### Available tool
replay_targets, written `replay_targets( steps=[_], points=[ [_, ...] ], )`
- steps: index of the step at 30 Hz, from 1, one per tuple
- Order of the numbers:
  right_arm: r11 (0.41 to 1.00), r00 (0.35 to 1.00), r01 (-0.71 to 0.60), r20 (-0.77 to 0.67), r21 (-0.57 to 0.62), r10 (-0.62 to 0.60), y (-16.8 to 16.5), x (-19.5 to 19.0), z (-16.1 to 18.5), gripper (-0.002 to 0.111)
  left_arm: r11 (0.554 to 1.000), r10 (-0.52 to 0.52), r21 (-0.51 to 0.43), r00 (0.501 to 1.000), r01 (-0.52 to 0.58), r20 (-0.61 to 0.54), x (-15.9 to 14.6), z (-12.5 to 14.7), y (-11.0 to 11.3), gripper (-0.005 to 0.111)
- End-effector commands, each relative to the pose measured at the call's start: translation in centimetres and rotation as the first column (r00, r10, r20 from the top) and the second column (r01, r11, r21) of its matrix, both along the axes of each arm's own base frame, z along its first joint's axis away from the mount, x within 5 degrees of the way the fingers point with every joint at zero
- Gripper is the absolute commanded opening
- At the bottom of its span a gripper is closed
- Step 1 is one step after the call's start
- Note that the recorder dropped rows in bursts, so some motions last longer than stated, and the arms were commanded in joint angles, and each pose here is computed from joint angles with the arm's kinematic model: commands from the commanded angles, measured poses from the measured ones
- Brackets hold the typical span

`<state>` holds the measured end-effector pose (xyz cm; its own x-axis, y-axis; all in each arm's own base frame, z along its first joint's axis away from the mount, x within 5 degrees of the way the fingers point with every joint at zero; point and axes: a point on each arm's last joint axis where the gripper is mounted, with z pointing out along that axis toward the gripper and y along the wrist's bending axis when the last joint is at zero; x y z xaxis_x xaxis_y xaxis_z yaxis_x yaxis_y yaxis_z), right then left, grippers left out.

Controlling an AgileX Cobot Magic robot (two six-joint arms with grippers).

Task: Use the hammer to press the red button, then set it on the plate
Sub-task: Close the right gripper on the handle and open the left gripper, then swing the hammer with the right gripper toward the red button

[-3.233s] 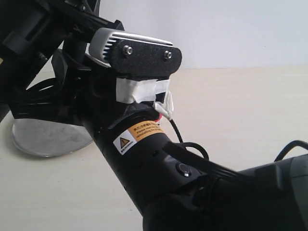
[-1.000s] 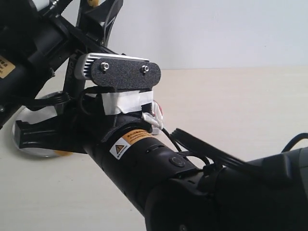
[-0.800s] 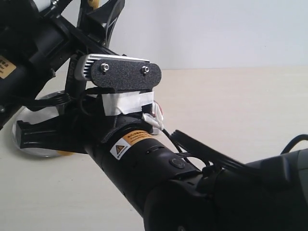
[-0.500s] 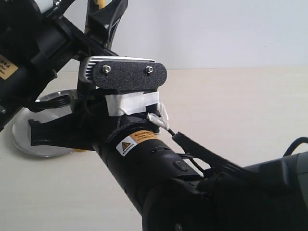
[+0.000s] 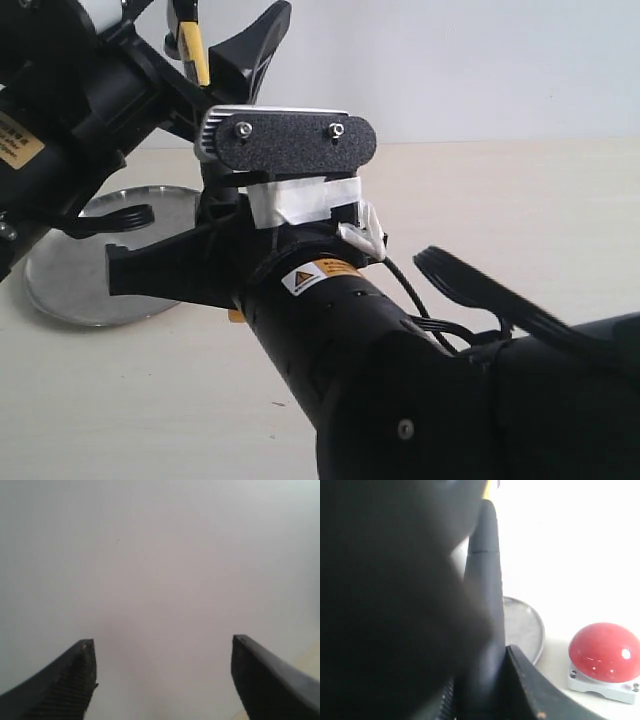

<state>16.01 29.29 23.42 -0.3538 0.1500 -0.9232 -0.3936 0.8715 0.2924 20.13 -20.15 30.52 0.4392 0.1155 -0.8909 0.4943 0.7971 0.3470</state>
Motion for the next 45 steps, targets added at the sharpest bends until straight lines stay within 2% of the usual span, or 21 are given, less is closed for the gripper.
replay_targets(
  steps=[1,8,15,20,29,38,41,45],
  points=[
    [0.999,0.997,0.039,0.072,-0.004,-0.039,-0.4,0.5,1.0,0.000,0.997,-0.044,-0.066,0.998,0.046,0.038,-0.7,1.2,-0.3,0.073],
    [0.991,0.990,0.123,0.080,-0.045,-0.119,-1.2,0.8,0.9,0.000,0.996,-0.023,-0.084,1.000,0.025,0.018,-0.5,1.1,-0.1,0.073],
    [0.986,0.987,0.147,0.075,-0.082,-0.141,-1.4,0.9,0.7,0.000,0.997,-0.003,-0.081,1.000,0.005,0.023,-0.4,1.2,0.0,0.073],
    [0.961,0.968,0.243,0.099,-0.132,-0.231,-2.5,1.1,0.6,0.000,0.993,0.027,-0.114,1.000,-0.026,0.003,-0.4,1.5,0.5,0.073],
    [0.948,0.965,0.252,0.124,-0.194,-0.231,-3.2,1.0,0.7,0.000,0.964,0.241,-0.111,0.970,-0.242,-0.019,0.5,1.5,2.2,0.073],
    [0.909,0.965,0.261,0.113,-0.325,-0.237,-4.4,0.7,1.3,0.000,0.941,0.322,-0.108,0.946,-0.322,-0.016,0.7,1.5,2.9,0.073],
    [0.902,0.974,0.226,0.103,-0.368,-0.202,-4.6,0.4,1.7,0.000,0.919,0.375,-0.122,0.927,-0.374,-0.021,0.8,1.6,3.4,0.073],
    [0.891,0.990,0.138,0.064,-0.432,-0.123,-4.9,-0.1,2.5,0.000,0.870,0.471,-0.153,0.882,-0.469,-0.026,1.3,1.7,4.7,0.070]
  ],
)
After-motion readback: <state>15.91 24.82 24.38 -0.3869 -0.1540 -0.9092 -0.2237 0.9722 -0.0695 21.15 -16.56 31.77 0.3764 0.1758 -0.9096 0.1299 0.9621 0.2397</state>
